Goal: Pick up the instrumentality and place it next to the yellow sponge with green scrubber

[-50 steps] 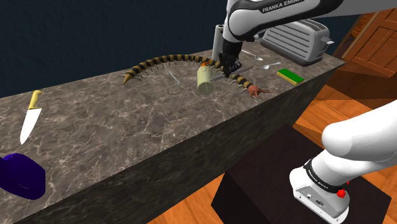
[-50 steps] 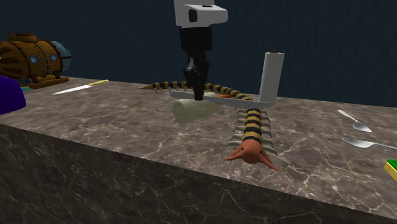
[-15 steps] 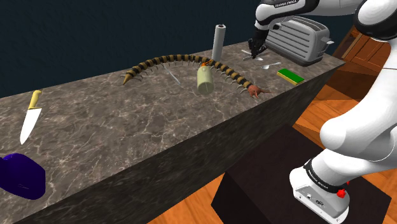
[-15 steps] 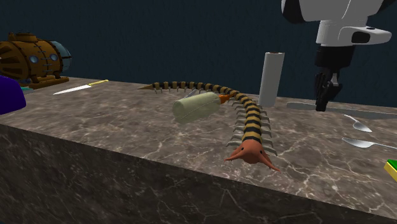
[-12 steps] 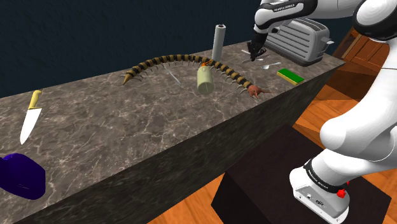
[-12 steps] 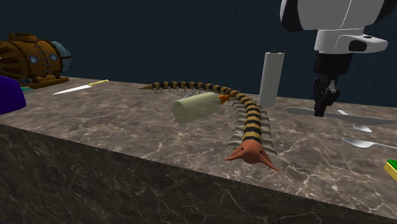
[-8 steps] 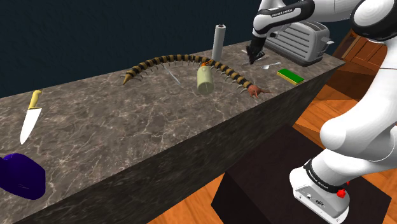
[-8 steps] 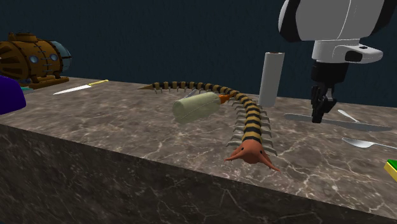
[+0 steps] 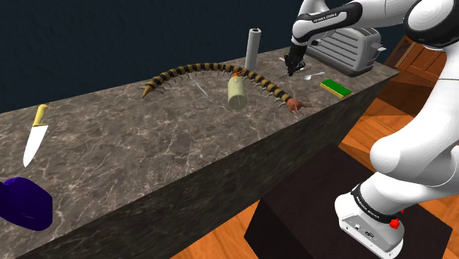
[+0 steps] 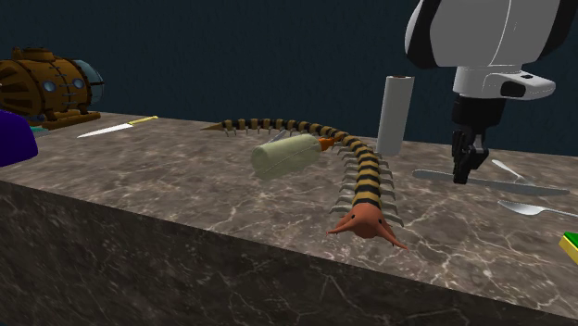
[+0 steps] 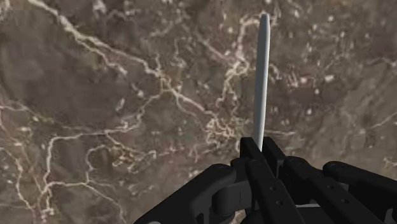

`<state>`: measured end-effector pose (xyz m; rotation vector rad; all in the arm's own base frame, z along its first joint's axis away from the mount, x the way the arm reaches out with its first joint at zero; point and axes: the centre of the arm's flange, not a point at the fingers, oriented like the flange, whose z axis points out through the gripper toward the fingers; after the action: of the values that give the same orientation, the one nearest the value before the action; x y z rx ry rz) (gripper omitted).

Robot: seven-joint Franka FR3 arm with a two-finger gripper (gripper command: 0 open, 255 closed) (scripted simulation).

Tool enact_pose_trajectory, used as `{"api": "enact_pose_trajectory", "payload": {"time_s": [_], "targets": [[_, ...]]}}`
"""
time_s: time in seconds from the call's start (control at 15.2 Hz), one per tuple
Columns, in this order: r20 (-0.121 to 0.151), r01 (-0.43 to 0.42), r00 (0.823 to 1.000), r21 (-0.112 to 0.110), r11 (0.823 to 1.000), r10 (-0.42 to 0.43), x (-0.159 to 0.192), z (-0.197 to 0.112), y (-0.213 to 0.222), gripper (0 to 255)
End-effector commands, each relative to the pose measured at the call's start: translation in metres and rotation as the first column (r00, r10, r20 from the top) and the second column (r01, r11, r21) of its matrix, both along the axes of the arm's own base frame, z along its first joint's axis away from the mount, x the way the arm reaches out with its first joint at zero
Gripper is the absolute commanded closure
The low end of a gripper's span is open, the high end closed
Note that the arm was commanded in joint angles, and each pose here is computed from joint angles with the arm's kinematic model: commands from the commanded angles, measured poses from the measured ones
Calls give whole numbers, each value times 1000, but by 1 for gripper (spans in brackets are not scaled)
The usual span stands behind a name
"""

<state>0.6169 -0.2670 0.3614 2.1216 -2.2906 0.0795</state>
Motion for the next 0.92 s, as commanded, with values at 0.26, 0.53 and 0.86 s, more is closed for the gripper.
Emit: {"api": "enact_pose_trajectory", "payload": {"time_s": [0.26, 0.53, 0.86], "targets": [[0, 0, 1000, 0, 1000, 0, 0, 0, 0, 0], [0, 0, 1000, 0, 1000, 0, -1, 40, 2, 0], [0, 0, 1000, 0, 1000, 0, -1, 50, 2, 0]]}}
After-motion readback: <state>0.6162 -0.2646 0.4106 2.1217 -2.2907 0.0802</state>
